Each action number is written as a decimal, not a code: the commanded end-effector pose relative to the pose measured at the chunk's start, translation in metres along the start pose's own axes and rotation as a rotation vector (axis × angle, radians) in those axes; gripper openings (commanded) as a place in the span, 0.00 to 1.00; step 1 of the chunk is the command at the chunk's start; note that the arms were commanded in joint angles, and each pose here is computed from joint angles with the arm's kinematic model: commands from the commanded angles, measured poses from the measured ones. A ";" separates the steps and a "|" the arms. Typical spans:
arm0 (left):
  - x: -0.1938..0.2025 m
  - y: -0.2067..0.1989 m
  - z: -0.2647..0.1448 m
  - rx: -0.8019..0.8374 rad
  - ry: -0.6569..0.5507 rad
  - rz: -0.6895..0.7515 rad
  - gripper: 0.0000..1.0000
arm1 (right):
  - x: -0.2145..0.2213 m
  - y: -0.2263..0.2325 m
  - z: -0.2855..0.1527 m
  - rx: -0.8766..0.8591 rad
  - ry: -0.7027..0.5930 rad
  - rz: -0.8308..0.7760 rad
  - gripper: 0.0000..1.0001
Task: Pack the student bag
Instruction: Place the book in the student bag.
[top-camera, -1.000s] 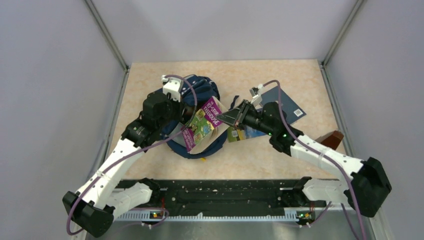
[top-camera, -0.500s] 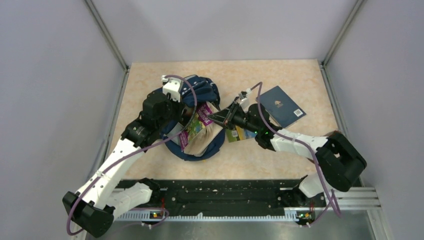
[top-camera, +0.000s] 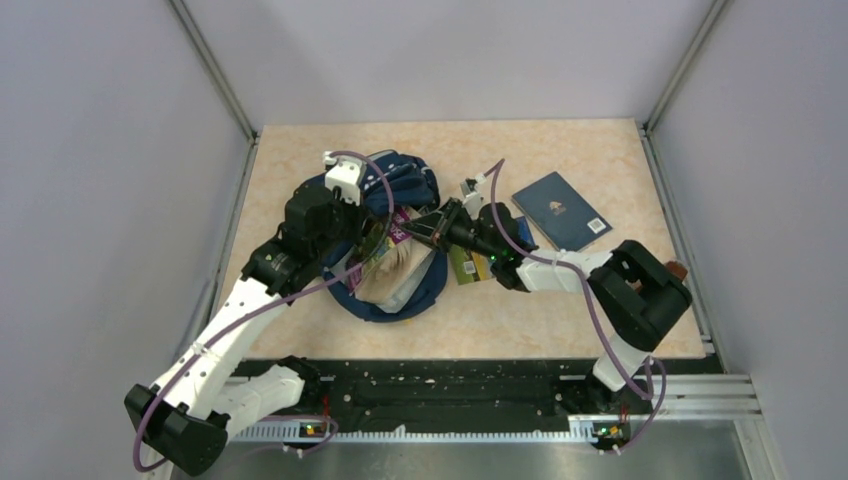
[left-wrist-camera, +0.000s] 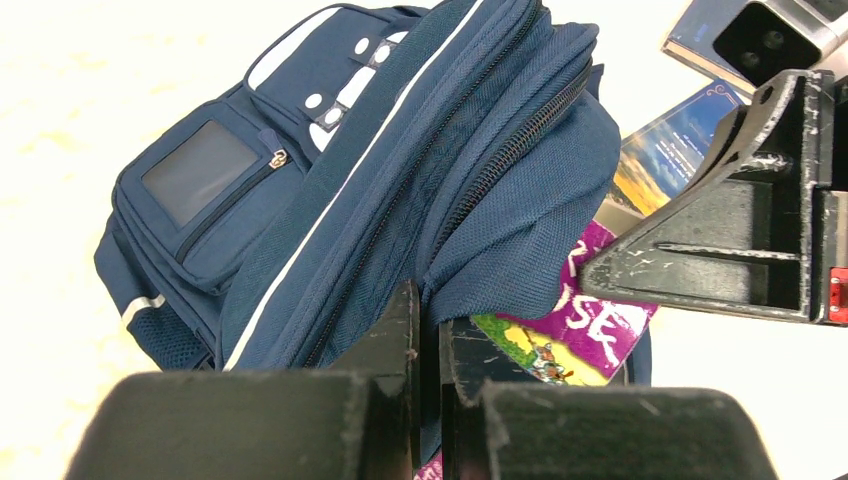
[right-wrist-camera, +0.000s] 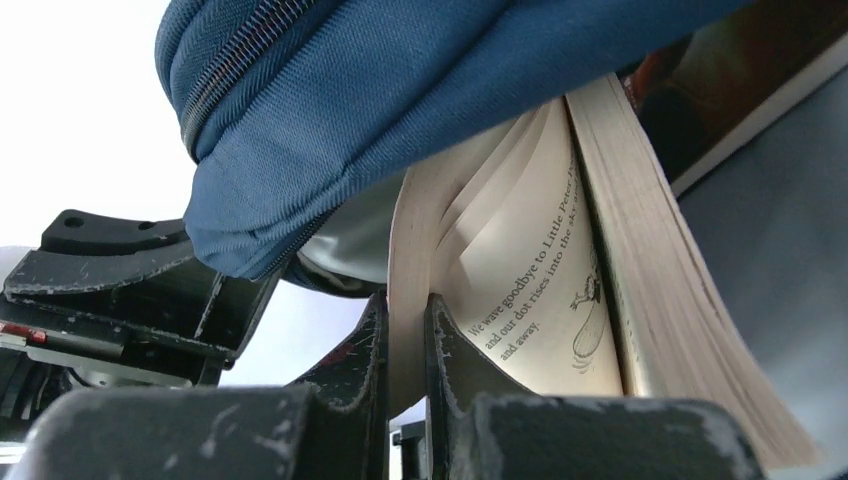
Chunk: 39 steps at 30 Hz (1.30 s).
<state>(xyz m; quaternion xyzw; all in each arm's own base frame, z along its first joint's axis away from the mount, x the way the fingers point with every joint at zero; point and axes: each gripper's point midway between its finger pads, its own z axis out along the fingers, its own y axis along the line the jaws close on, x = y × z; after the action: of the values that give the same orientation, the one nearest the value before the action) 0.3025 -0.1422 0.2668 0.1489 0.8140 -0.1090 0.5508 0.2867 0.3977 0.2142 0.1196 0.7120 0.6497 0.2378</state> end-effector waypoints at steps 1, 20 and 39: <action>-0.059 -0.002 -0.013 0.012 -0.219 -0.037 0.00 | -0.002 0.061 0.012 -0.210 -0.008 -0.066 0.00; -0.060 -0.003 -0.013 0.016 -0.221 -0.036 0.00 | -0.074 -0.026 0.052 0.004 -0.360 -0.124 0.00; -0.059 -0.013 -0.012 0.069 -0.219 -0.027 0.00 | -0.096 -0.089 0.116 0.284 -0.494 -0.317 0.00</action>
<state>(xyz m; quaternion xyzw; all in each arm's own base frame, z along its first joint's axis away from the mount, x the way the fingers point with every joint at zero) 0.3022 -0.1452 0.2683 0.1537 0.8112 -0.1160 0.5522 0.4162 0.4331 0.1189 0.2002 0.7486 0.4660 0.4270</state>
